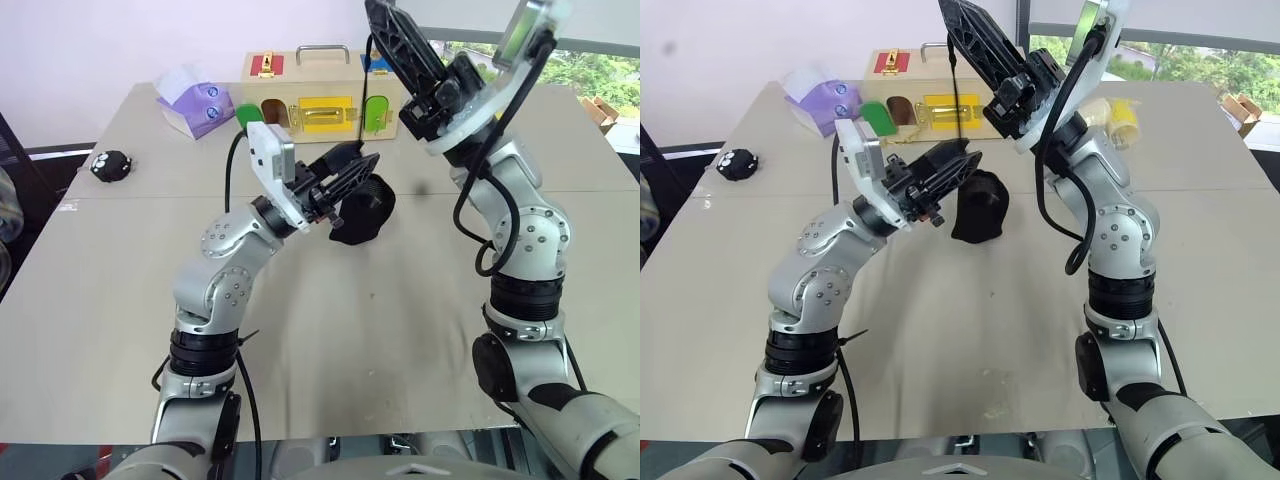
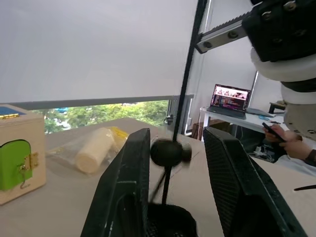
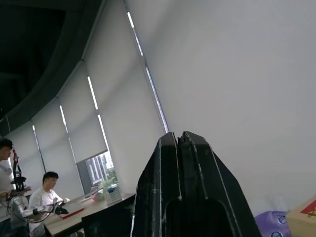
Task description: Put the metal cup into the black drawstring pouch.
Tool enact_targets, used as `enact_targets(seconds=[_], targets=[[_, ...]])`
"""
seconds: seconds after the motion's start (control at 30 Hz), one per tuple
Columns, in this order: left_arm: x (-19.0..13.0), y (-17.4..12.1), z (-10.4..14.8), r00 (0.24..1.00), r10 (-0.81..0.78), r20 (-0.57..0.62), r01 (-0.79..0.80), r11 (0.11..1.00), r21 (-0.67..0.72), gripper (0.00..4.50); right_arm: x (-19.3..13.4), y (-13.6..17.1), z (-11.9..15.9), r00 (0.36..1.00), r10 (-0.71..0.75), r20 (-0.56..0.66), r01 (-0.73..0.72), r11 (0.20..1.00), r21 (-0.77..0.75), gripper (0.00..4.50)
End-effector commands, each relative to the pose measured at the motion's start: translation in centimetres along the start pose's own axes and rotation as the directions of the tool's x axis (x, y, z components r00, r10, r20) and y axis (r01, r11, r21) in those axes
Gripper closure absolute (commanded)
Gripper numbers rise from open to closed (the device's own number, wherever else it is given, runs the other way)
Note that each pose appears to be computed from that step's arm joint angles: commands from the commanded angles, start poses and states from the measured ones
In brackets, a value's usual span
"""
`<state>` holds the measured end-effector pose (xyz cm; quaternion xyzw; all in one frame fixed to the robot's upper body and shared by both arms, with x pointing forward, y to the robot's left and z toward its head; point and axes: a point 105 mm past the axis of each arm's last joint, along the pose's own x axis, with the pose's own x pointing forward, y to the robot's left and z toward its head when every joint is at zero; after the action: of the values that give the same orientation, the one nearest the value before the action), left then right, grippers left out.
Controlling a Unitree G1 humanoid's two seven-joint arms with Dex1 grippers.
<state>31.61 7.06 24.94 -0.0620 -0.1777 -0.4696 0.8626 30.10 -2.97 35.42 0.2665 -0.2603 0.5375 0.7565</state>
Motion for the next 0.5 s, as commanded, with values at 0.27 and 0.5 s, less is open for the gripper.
enact_targets(seconds=[0.27,0.5], targets=[[0.48,-0.52,0.70,0.998,-0.013,0.058,0.013,1.000,0.005,3.34,0.72,1.58,1.09,0.997,0.067,0.027,-0.066,0.997,-0.031,4.50],[0.27,-0.54,0.41,0.999,-0.018,0.045,0.018,1.000,-0.012,4.32,0.65,1.41,1.18,0.998,0.060,0.031,-0.059,0.998,-0.035,4.50]])
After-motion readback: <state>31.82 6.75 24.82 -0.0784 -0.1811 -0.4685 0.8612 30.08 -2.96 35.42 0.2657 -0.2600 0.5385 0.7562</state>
